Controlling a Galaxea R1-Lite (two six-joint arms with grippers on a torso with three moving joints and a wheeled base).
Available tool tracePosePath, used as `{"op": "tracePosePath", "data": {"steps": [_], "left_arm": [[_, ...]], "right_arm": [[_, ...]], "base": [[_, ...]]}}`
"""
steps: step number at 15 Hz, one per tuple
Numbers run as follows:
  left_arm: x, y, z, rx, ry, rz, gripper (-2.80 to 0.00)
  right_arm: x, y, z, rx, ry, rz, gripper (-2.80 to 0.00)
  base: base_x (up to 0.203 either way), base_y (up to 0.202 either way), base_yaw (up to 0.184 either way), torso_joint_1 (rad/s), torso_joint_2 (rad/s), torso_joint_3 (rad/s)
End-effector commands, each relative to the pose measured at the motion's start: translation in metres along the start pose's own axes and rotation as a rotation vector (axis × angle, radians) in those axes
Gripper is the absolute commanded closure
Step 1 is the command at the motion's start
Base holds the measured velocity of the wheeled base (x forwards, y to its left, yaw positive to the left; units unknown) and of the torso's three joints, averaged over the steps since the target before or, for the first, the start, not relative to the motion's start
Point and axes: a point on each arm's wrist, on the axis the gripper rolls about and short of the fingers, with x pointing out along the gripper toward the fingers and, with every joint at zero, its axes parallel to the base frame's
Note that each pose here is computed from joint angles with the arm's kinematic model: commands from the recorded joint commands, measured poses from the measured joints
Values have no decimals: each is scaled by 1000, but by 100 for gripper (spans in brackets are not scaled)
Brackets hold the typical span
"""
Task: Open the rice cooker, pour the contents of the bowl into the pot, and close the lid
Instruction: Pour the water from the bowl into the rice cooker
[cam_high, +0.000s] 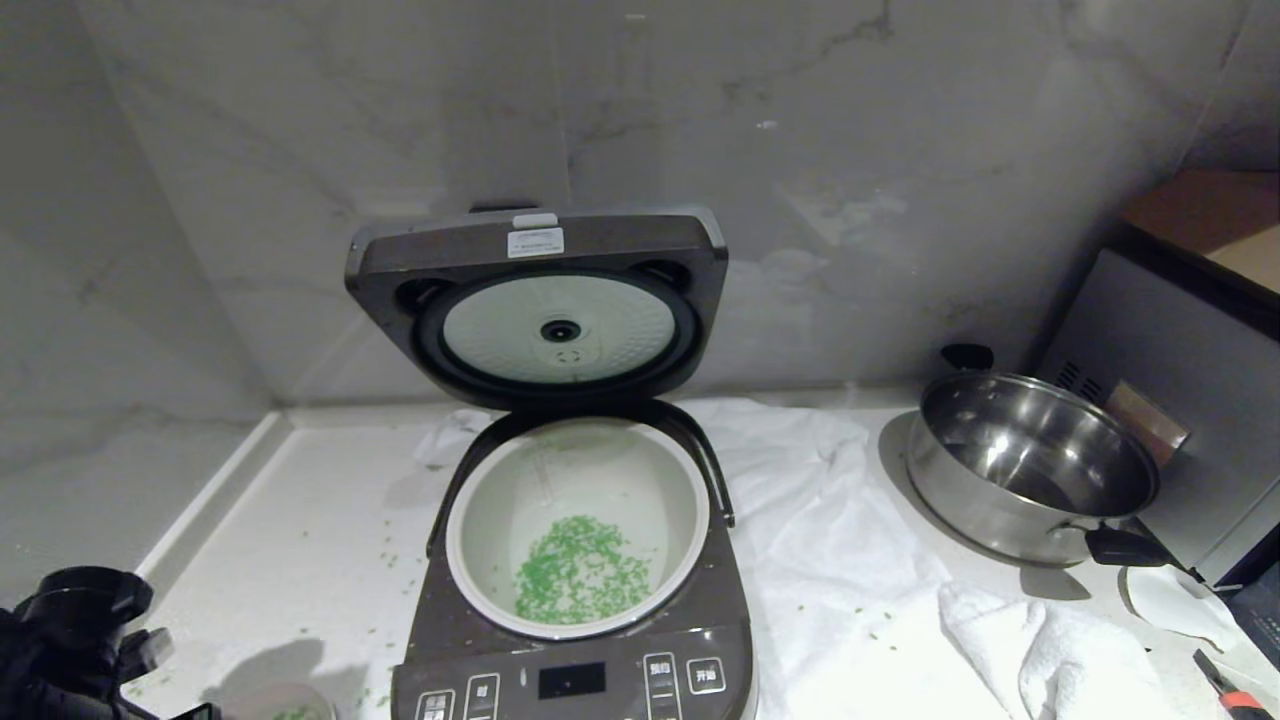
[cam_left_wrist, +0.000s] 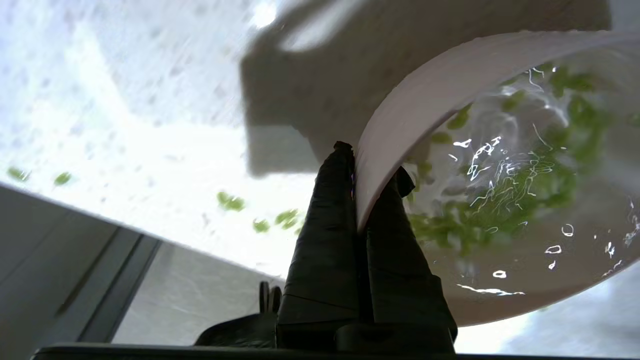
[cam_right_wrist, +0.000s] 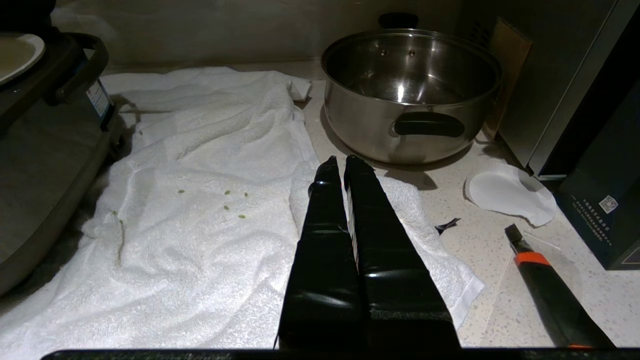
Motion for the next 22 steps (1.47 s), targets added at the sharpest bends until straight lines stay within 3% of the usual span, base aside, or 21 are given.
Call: {"op": "tracePosePath", "data": {"steps": [1, 10, 17, 22], "left_arm": [[8, -12, 14, 12, 3, -9, 0], [22, -26, 54, 5, -31, -9, 0], [-10, -35, 82, -5, 14, -11, 0], [-29, -39, 97, -18, -5, -19, 0]], "right_arm": [[0, 0, 0, 0, 3, 1, 0], [0, 0, 0, 0, 3, 1, 0], [0, 0, 0, 0, 3, 1, 0], [0, 0, 0, 0, 3, 1, 0]], "base": [[0, 0, 0, 0, 0, 0], [0, 0, 0, 0, 0, 0], [0, 0, 0, 0, 0, 0], [0, 0, 0, 0, 0, 0]]}}
